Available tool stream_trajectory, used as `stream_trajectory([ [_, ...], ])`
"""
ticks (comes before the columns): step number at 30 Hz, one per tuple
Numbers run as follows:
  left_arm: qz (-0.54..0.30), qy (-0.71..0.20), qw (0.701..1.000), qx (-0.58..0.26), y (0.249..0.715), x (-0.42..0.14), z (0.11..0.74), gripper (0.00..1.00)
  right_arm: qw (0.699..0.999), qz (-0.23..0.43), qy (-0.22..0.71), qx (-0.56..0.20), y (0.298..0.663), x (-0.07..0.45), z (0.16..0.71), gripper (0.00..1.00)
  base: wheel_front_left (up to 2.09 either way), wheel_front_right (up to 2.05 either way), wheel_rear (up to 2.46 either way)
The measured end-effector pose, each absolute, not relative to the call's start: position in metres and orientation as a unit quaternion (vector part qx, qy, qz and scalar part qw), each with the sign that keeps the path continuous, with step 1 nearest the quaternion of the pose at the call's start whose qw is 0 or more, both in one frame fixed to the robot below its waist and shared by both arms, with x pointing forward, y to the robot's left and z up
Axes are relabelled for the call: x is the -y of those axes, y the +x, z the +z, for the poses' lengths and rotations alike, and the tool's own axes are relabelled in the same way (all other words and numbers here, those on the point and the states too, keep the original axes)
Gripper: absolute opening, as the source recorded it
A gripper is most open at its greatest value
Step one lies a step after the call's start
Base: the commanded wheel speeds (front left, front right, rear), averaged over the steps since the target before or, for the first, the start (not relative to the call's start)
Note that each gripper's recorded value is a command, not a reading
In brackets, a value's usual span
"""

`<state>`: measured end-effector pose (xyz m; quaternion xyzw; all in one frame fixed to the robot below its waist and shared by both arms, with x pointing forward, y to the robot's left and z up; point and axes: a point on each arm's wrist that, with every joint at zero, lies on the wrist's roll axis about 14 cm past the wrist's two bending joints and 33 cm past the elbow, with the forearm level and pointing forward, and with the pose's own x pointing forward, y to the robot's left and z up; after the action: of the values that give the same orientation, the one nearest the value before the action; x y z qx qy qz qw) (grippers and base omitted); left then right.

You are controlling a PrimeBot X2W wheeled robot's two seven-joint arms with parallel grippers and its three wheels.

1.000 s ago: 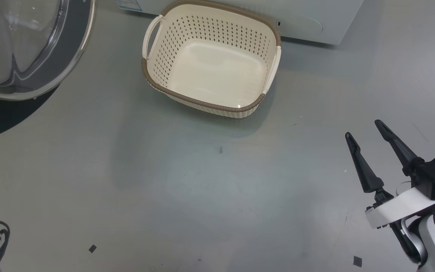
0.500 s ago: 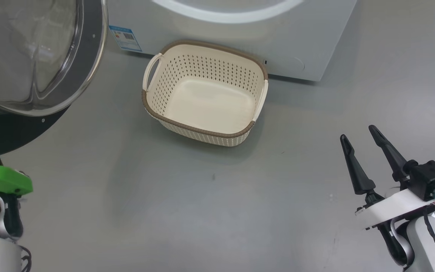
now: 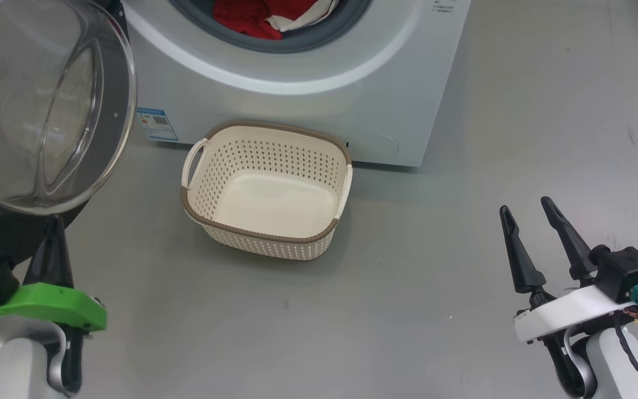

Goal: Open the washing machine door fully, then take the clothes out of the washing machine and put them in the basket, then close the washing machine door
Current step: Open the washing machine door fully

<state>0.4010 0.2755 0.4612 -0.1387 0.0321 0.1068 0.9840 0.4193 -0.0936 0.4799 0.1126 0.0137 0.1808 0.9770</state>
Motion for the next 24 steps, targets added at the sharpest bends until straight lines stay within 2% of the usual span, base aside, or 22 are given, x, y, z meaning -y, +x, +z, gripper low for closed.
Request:
stream_trajectory([
  [13, 0.011, -0.167, 0.986, -0.013, 0.402, -0.198, 0.475, 0.0, 0.987, 0.117, 0.106, 0.016, 0.391, 0.137, 0.501, 1.0, 0.0, 0.0, 0.0],
  [24, -0.031, -0.175, 0.984, 0.011, 0.399, -0.164, 0.492, 0.0, 0.991, 0.083, 0.102, 0.033, 0.373, 0.161, 0.51, 1.0, 0.0, 0.0, 0.0],
])
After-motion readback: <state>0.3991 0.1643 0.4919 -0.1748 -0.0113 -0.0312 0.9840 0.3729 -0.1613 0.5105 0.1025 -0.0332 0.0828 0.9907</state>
